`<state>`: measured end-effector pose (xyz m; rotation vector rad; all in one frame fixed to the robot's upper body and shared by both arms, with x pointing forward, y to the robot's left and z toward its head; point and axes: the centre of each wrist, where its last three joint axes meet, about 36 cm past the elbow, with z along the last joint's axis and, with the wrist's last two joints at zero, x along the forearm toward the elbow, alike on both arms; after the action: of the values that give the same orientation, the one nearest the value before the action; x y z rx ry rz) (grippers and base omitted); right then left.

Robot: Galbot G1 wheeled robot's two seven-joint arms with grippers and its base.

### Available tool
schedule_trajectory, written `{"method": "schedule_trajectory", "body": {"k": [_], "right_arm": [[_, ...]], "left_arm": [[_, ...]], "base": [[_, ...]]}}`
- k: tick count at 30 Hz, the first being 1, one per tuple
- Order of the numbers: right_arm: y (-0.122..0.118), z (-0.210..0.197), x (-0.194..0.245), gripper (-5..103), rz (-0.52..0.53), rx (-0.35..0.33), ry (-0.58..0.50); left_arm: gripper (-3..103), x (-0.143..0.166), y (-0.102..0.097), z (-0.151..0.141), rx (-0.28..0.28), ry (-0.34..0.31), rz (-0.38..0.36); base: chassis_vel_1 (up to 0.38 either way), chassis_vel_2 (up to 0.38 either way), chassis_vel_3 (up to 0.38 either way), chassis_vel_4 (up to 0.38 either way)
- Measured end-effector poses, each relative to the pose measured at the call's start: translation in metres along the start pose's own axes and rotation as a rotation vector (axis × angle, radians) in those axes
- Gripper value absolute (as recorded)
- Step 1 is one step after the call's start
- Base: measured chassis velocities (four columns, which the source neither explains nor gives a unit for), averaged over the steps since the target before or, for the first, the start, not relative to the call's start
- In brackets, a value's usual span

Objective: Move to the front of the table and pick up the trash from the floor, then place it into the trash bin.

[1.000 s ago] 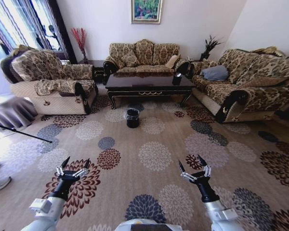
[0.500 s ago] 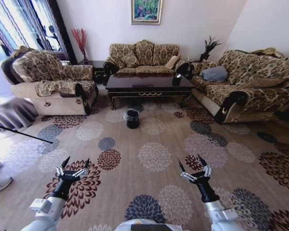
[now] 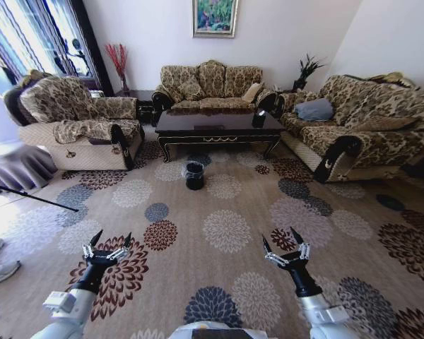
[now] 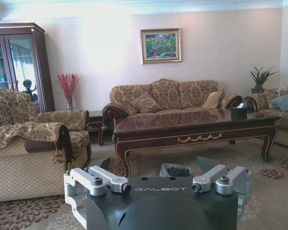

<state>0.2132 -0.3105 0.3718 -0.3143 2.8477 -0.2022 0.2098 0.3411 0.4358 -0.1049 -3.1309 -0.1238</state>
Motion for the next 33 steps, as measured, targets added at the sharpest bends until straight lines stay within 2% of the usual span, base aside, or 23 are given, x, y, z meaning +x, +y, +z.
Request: {"method": "schedule_trajectory", "body": {"k": [33], "right_arm": [[0.0,0.0,0.0,100,0.0,0.0,0.0]], "left_arm": [[100,0.0,0.0,0.0,0.0,0.0,0.0]], "base": [[0.0,0.0,0.0,0.0]]}}
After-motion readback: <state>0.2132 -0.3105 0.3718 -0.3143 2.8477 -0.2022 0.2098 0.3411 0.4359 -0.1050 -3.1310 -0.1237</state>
